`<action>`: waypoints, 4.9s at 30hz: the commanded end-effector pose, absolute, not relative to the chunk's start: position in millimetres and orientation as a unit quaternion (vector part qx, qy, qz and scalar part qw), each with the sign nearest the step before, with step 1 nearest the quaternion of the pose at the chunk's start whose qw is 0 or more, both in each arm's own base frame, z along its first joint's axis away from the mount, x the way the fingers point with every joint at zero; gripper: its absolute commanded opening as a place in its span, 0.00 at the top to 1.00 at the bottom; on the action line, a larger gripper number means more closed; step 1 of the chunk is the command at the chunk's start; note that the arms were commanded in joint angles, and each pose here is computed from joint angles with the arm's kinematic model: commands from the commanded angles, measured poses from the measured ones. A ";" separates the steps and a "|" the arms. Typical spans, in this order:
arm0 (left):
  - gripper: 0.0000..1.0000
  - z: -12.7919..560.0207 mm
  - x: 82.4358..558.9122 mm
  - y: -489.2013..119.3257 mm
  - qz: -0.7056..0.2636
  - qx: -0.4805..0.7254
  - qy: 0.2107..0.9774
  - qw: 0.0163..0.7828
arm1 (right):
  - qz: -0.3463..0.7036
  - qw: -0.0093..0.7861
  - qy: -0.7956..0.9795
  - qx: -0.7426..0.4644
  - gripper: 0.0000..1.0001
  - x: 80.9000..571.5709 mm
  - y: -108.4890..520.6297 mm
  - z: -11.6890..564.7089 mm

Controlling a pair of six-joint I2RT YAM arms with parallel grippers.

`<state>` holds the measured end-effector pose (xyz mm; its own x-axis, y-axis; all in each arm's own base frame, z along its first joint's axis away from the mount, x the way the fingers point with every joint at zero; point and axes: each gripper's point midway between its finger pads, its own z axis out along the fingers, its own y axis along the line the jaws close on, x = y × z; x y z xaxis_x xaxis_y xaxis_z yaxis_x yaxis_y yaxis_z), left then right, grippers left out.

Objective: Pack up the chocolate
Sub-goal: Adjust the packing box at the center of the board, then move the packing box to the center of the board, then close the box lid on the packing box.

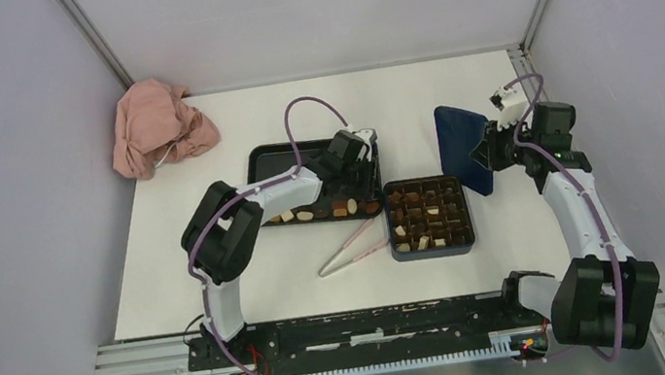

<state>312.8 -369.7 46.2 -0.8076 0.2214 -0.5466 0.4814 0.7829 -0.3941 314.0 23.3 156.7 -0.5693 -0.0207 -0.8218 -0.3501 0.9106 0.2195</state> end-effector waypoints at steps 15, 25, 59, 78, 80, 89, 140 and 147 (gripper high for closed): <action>0.51 211.8 255.5 -350.3 -0.427 0.253 0.775 0.391 | 0.180 0.530 0.786 -0.262 1.00 308.9 45.1 257.5; 0.61 146.4 75.9 -395.1 -0.432 0.524 0.635 0.367 | 0.268 0.526 0.751 -0.297 1.00 307.9 70.4 245.2; 0.62 74.5 239.3 -474.9 -0.267 0.410 0.773 0.404 | 0.170 0.566 0.763 -0.263 1.00 324.6 10.4 269.8; 0.00 223.1 274.9 -289.6 -0.349 0.118 0.769 0.523 | 0.480 0.469 0.710 -0.216 1.00 312.9 116.2 276.4; 0.00 227.7 275.3 -285.9 -0.363 0.112 0.764 0.521 | 0.508 0.444 0.711 -0.197 1.00 316.2 129.3 265.2; 0.02 212.2 270.1 -294.2 -0.387 0.115 0.780 0.477 | 0.603 0.374 0.698 -0.095 0.99 326.3 155.2 241.6; 0.35 104.6 334.4 -388.8 -0.439 0.169 0.835 0.286 | 0.535 0.288 0.794 0.005 0.62 371.1 67.3 113.8; 0.35 95.4 340.4 -395.2 -0.436 0.172 0.841 0.271 | 0.510 0.300 0.806 0.001 0.58 377.5 52.4 111.0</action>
<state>334.1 -386.6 86.9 -0.7905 0.0508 -0.6104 0.5178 0.5878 -0.6216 367.1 64.6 106.2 -0.8479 0.3307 -0.4144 -0.2526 0.4352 0.8641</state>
